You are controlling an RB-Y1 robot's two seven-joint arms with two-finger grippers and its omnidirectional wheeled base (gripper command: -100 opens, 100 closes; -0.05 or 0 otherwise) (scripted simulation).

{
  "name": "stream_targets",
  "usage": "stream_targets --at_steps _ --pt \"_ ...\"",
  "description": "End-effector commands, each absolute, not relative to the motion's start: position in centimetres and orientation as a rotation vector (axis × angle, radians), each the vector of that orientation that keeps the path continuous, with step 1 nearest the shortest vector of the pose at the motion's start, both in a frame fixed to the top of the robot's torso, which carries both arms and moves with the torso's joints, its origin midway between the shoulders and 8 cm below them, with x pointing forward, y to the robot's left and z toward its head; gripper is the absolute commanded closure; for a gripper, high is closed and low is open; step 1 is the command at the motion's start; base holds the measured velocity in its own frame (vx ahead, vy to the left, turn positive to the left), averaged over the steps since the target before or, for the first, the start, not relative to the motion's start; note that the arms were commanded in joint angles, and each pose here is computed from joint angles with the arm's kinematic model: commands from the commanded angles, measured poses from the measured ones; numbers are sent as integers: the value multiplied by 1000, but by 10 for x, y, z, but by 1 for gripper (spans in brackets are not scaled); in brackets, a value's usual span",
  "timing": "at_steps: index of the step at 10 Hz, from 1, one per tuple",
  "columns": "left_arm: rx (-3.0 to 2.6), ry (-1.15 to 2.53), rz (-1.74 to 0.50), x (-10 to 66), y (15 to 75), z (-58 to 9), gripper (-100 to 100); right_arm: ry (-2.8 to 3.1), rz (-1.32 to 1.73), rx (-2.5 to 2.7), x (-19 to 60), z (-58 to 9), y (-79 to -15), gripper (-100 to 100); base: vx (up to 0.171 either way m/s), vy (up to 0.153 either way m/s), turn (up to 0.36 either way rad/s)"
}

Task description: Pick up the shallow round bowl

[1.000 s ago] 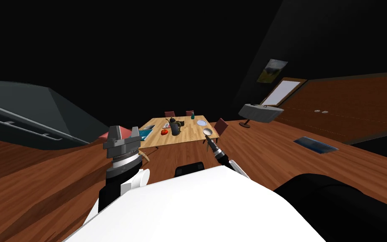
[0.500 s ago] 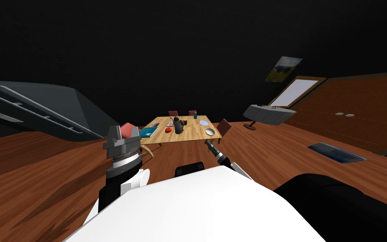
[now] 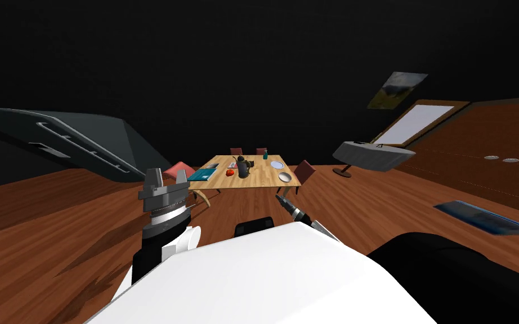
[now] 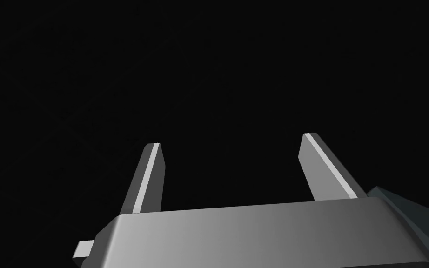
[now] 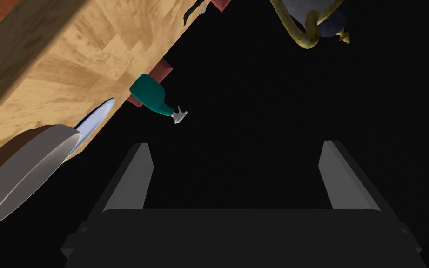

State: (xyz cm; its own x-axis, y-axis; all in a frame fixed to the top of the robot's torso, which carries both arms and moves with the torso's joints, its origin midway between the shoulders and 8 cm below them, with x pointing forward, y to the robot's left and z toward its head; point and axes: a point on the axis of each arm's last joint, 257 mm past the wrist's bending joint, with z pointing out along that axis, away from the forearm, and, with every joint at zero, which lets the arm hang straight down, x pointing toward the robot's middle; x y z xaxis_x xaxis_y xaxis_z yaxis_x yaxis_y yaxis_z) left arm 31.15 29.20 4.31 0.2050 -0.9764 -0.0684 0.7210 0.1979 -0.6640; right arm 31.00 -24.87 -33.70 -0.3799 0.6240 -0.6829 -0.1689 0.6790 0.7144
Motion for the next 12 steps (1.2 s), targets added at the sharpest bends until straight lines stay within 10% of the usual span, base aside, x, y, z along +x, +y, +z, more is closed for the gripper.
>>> stream_targets --at_steps 1,12 --pt "-564 548 -1274 311 292 43 0 1821 855 355 301 -356 -255 -100 -12 26 93" --pt "-564 548 -1274 311 292 43 0 2188 649 132 226 -464 -318 -100 5 26 120"
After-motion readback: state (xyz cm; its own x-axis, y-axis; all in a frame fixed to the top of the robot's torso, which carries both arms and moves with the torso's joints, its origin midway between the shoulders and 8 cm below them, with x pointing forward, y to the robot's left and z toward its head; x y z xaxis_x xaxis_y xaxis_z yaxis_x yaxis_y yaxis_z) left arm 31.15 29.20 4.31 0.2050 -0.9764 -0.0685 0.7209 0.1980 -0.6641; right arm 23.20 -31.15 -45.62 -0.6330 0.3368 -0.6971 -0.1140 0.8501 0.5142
